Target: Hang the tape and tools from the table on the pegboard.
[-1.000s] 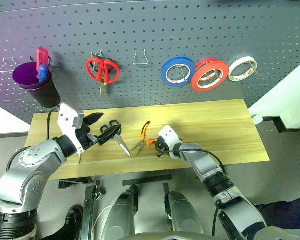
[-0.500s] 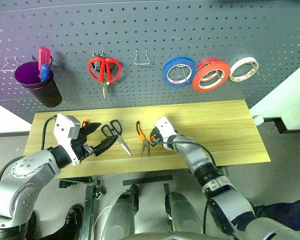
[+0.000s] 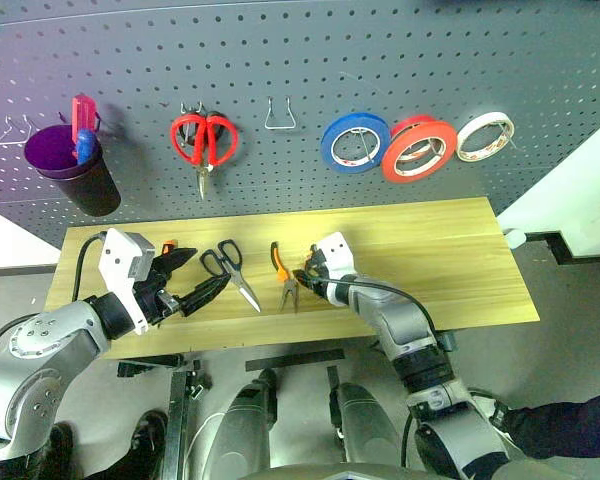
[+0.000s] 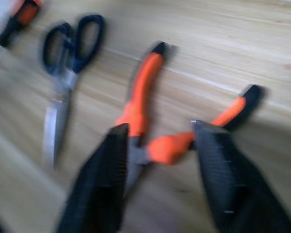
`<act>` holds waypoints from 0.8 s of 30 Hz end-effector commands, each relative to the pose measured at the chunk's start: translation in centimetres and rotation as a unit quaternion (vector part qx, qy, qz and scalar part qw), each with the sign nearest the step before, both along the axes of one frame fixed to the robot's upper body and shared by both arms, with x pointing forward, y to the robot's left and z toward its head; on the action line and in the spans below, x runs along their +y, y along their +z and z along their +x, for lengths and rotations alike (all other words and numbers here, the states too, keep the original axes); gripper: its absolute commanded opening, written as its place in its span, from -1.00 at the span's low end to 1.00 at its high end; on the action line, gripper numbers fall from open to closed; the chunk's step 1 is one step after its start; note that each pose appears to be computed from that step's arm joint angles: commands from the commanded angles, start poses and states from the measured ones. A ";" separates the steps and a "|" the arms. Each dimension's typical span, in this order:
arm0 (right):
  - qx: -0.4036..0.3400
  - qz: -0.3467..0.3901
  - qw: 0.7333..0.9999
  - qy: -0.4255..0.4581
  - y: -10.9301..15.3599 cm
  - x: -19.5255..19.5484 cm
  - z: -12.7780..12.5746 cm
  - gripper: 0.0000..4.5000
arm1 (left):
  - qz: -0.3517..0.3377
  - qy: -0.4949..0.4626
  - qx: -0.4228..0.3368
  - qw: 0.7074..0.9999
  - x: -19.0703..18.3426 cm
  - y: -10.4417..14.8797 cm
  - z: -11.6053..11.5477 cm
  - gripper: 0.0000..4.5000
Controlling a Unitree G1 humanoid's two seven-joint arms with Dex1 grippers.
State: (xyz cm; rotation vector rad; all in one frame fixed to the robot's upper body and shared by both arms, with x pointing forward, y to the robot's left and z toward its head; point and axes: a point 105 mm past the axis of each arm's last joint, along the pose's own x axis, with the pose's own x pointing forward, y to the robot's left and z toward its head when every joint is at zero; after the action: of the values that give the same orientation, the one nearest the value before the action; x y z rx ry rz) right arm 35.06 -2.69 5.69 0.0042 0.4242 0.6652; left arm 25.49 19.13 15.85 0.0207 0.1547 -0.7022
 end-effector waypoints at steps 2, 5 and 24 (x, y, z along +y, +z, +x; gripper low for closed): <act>0.032 0.002 0.999 -0.019 0.9 0.7 -1.2 0.74 | 0.001 -0.001 -0.008 1.000 0.2 0.4 -0.4 1.00; 0.065 -0.017 0.997 -0.032 -0.3 0.9 -1.5 0.99 | 0.000 -0.004 -0.007 1.000 0.1 0.4 -0.4 1.00; 0.115 0.006 0.992 -0.060 -1.9 5.6 0.4 0.99 | 0.010 -0.005 -0.013 1.000 0.6 1.1 -0.5 1.00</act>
State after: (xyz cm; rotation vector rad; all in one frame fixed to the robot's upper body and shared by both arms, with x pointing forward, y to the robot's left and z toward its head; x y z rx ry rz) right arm 35.61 -0.77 2.12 0.0616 0.6663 0.4748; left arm 25.33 19.67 16.20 0.0352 0.1648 -0.7103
